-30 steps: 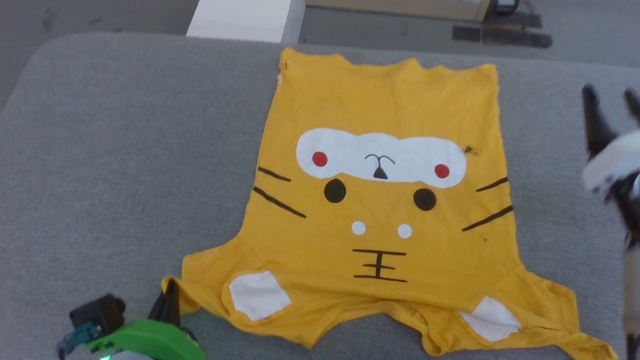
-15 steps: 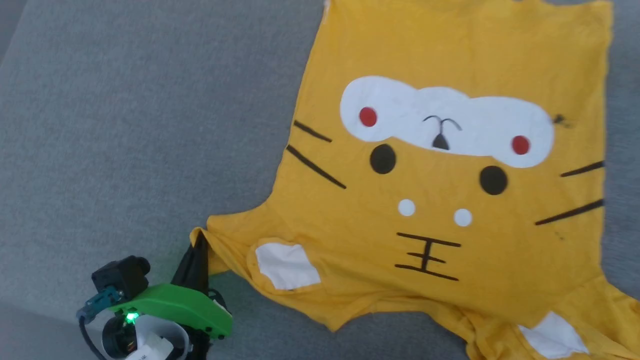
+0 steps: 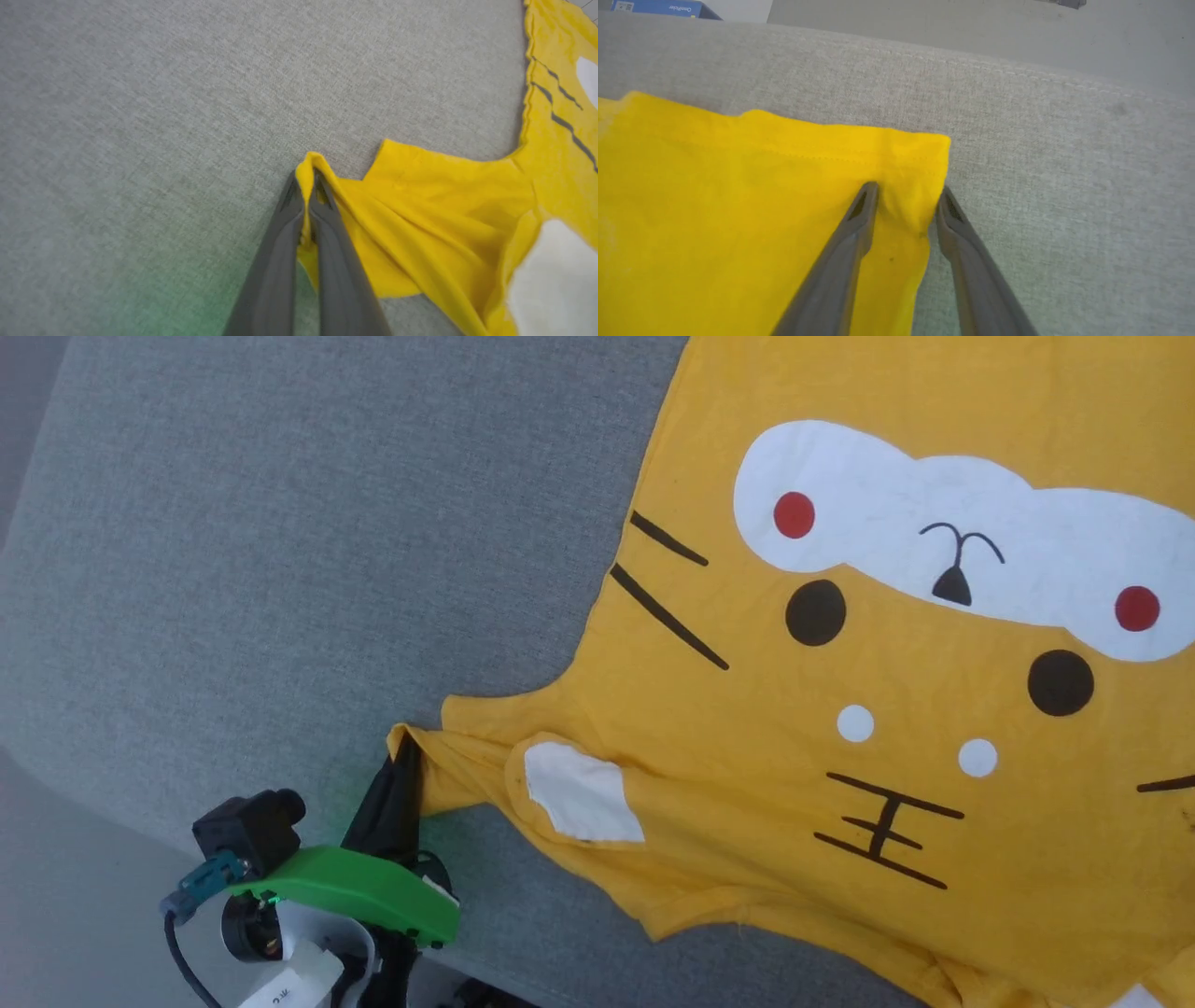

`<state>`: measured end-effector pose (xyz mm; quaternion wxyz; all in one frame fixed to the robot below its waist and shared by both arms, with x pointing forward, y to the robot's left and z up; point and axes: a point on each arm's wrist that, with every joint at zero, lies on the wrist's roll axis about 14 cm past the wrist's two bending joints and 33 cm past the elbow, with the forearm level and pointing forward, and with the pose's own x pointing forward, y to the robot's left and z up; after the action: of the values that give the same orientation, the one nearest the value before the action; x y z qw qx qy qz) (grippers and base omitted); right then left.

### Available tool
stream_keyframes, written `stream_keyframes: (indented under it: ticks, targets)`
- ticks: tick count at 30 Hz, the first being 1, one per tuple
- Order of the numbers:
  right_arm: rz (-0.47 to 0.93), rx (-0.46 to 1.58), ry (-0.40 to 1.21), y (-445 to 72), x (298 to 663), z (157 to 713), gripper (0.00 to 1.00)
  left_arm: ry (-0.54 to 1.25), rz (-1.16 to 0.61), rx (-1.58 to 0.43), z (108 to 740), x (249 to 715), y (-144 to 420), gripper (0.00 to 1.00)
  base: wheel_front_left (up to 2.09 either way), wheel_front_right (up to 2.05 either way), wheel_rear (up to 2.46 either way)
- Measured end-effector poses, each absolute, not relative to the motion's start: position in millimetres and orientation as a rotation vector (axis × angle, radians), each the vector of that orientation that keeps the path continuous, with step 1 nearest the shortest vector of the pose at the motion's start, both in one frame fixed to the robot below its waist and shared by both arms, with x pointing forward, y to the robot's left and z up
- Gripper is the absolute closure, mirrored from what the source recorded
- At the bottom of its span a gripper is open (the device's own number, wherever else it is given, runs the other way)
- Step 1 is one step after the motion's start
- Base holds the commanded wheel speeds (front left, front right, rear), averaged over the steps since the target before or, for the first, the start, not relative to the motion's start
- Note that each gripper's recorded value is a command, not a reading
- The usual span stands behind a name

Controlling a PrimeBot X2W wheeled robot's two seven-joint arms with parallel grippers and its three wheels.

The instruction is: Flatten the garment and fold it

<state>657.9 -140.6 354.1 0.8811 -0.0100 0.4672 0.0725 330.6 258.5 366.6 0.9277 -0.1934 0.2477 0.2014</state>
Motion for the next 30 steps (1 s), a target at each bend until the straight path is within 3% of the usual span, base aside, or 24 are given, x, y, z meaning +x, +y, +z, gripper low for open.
stream_keyframes:
  ticks: [4,9,16,23,30]
  targets:
    - [0.142,-0.045,0.882,-143.2,659.8,361.9,1.00,0.502,0.413,-0.403,366.6,330.5,258.3,1.00,0.00,0.00,0.00]
    - [0.103,-0.046,0.580,-155.4,657.9,388.9,1.00,0.484,0.413,-0.408,371.0,327.9,259.4,1.00,0.00,0.00,0.00]
    - [0.021,0.076,0.231,-176.0,609.0,426.1,1.00,0.473,0.421,-0.402,382.7,311.7,265.6,1.00,0.00,0.00,0.00]
    - [-0.142,0.093,0.247,-231.6,520.2,426.5,1.00,0.449,0.378,-0.406,400.6,301.6,259.6,1.00,0.00,0.00,0.00]
    - [-0.315,0.061,0.494,-298.3,422.1,409.0,1.00,0.427,0.286,-0.416,414.1,311.4,238.5,1.00,0.00,0.00,0.00]
